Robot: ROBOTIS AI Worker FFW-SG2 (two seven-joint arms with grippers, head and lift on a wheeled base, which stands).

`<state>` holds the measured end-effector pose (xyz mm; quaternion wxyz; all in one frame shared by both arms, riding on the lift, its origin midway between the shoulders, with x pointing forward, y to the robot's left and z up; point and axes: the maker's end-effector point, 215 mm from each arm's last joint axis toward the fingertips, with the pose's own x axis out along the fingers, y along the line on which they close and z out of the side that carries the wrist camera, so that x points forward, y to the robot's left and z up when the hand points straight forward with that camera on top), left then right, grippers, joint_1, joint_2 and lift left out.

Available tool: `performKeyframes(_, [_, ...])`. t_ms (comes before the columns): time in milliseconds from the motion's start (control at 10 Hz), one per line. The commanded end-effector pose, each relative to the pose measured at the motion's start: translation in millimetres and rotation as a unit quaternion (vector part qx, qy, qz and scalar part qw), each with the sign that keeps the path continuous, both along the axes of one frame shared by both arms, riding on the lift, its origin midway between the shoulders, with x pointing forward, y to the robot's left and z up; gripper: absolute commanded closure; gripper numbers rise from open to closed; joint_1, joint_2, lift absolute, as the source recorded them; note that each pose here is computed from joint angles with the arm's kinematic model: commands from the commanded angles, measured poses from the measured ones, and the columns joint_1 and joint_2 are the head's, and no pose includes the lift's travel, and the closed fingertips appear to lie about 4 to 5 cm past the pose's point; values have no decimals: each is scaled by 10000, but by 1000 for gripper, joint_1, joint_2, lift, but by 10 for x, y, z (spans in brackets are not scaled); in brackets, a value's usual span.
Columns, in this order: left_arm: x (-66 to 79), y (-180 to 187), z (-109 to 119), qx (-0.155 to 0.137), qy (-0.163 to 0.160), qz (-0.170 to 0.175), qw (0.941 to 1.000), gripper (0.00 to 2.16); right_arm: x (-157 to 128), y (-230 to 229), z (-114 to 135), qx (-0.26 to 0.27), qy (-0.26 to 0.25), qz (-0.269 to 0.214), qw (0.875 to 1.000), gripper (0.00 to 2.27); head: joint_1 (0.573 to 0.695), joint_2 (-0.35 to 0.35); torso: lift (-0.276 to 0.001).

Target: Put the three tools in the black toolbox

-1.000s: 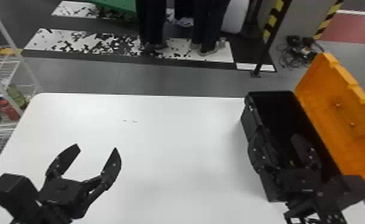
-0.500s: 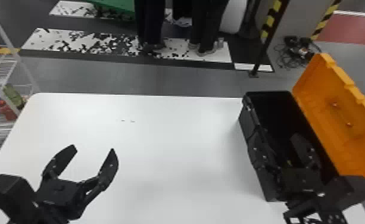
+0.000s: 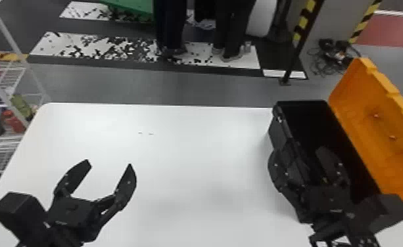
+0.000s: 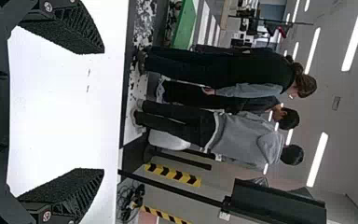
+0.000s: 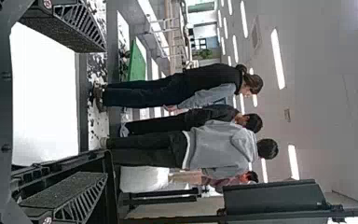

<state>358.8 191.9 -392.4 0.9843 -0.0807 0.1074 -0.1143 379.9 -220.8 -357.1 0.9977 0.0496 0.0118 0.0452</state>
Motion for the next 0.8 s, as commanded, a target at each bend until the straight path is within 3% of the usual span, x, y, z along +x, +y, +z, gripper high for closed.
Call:
performKeyframes(0, [-5,0,2,-9,-3,15,10000,100,0,28,2,-10,-2,28,10000,49,695,-47,-55])
performKeyframes(700, [6,8,36,-12,-53,46,10000,100,-17,22,4,-6,5,32,10000,49,695,-42,-55])
